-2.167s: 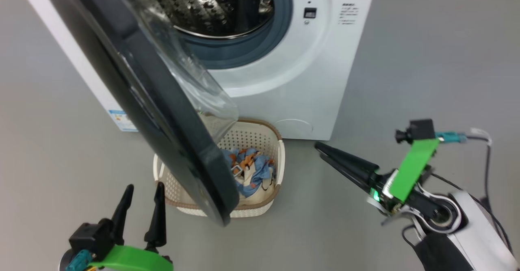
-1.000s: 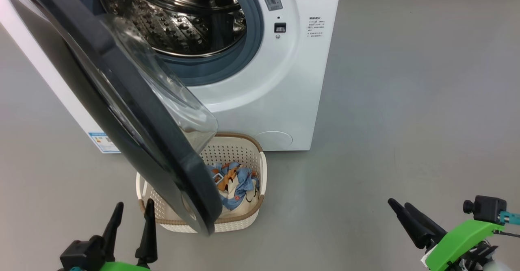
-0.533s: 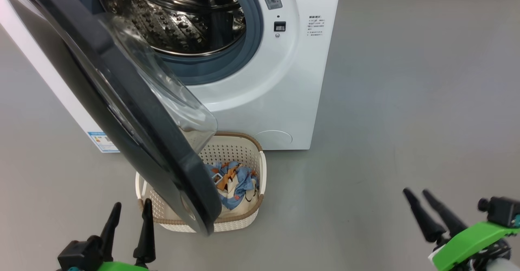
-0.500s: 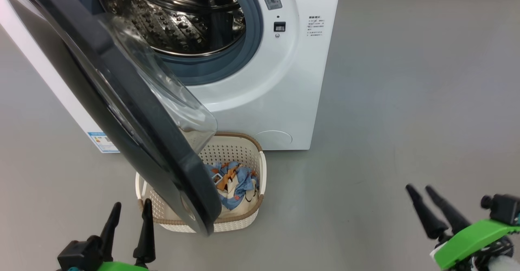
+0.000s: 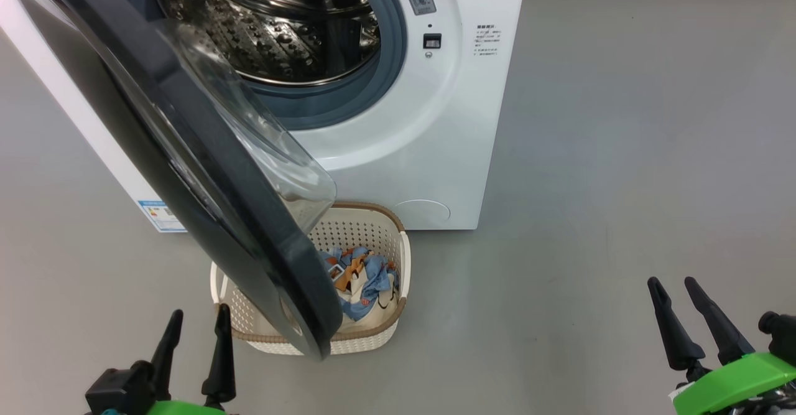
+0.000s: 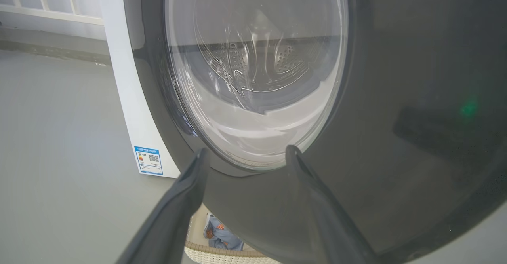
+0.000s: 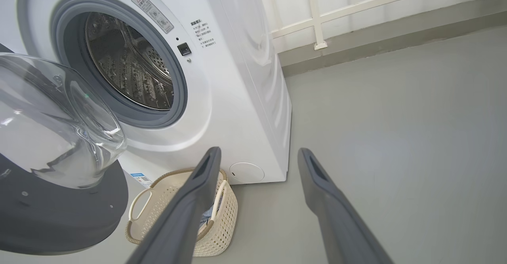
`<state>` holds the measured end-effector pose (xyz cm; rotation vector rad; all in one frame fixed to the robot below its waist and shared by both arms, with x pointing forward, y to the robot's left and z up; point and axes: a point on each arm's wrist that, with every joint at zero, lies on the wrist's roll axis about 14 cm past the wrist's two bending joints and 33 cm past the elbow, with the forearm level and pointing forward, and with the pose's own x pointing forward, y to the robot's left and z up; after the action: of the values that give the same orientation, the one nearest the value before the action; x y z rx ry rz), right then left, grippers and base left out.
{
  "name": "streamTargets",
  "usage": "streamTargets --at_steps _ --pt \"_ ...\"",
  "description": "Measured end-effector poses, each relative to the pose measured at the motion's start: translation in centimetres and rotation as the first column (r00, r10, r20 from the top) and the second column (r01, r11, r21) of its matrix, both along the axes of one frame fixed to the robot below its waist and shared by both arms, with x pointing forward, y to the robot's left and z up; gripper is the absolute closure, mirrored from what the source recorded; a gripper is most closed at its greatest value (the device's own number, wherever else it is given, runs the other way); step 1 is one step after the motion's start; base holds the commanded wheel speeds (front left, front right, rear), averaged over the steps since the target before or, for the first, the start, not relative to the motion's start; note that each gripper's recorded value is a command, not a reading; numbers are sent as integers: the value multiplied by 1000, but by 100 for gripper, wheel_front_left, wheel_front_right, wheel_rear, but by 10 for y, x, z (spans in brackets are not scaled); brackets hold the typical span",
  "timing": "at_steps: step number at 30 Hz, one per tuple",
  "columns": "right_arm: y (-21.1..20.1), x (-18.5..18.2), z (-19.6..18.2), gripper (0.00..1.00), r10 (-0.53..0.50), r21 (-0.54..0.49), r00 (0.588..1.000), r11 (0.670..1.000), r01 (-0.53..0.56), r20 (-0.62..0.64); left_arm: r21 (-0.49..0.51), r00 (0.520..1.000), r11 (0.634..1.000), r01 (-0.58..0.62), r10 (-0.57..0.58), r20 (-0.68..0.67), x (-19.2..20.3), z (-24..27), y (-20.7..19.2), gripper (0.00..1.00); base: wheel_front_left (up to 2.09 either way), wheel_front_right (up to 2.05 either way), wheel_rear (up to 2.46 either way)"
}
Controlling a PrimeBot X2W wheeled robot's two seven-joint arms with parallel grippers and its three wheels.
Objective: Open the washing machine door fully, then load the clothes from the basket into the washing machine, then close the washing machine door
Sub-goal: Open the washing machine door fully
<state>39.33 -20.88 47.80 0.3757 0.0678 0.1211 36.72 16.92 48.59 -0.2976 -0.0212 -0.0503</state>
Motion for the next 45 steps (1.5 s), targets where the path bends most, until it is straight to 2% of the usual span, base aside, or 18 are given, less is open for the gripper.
streamTargets --at_steps 11,22,31,32,33,40,45 --pt "-5 -7 1 0 -32 -121 999 992 36 36 -6 1000 1000 -10 10 -10 1 -3 3 0 0 0 0" --pt "4 -12 -18 0 -20 -142 1000 990 18 -15 -10 1000 1000 -19 19 -25 2 -8 6 0 0 0 0" --pt "4 -12 -14 0 -17 -146 1000 989 17 -2 -19 999 999 -31 31 -7 0 -2 9 0 0 0 0" --pt "5 -12 -13 0 -17 -146 1000 989 17 0 -28 999 999 -37 37 0 0 0 11 42 0 0 0" --pt "5 -12 -13 0 -16 -146 1000 989 16 1 -38 999 998 -44 45 8 1 3 13 100 0 0 0" --pt "5 -12 -11 0 -15 -147 1000 989 16 7 -88 981 990 -110 123 150 3 49 38 100 0 0 0" --pt "5 -13 -11 0 -14 -149 1000 989 15 7 -135 925 986 -97 139 355 1 118 41 100 0 0 0"
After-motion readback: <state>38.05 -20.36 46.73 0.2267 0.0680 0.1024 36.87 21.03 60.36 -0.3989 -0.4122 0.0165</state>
